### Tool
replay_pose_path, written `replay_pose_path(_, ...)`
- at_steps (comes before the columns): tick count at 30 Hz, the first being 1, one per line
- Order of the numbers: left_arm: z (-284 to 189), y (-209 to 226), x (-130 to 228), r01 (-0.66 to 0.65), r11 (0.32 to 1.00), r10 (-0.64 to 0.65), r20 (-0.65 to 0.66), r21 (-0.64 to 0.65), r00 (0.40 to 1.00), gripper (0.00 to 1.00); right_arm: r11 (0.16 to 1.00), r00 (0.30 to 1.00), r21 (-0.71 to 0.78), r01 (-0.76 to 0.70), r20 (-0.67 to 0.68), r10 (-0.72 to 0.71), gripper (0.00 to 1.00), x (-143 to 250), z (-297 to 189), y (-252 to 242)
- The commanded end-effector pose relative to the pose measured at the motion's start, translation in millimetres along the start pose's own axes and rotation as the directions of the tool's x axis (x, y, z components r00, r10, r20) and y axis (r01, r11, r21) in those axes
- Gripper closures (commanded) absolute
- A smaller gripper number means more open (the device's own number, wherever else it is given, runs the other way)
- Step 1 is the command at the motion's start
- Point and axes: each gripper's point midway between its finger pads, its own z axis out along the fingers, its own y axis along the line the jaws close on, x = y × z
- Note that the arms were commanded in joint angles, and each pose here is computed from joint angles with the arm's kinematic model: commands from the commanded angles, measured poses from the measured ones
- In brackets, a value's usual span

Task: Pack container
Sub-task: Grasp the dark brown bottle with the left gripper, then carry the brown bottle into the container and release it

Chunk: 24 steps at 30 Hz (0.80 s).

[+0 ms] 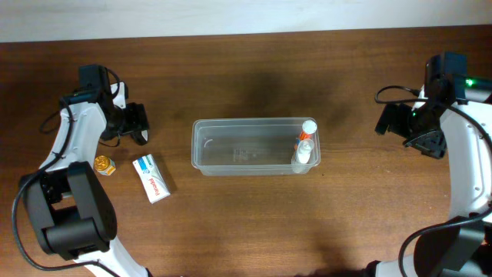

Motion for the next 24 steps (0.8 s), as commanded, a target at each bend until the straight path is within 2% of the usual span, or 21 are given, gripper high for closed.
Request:
replay_pose_path(1,3.9,3.5,-1.5,0.0,1.0,0.0,0.0,-0.015,1.0,0.39,1.0,1.0,-0.007,0.002,-0.007,-0.002,0.02,1.5,1.0,0.0)
replay_pose_path(3,3.0,3.3,-3.6,-0.001,1.0,0.001,0.006,-0.015,1.0,0.49,1.0,1.0,-0.007,0.003,-0.007,-0.003,0.02,1.7,1.0,0.0)
replay_pose_path(4,1.8,3.1,-5.6,-0.001,1.0,0.001,0.011,-0.015,1.0,0.59,1.0,1.0,-0.006,0.003,-0.008,-0.003,0.02,1.8,1.0,-0.1)
replay_pose_path(6,0.5,2.8,-7.7,-0.002,1.0,0.002,0.017,-0.014,1.0,0.64,1.0,1.0,-0.006,0.002,-0.008,-0.002,0.02,1.9,1.0,-0.1)
replay_pose_path(18,-32.0,-8.9,-33.5,-0.02,1.0,0.02,0.058,-0.005,0.998,0.87,1.0,1.0,-0.006,0.003,-0.01,-0.003,0.02,2.4,1.0,-0.3)
replay_pose_path(24,-86.3,-48.0,-52.2,-0.092,0.996,0.09,0.102,0.019,0.991,0.89,1.0,1.0,-0.006,0.003,-0.01,-0.003,0.02,2.4,1.0,-0.3)
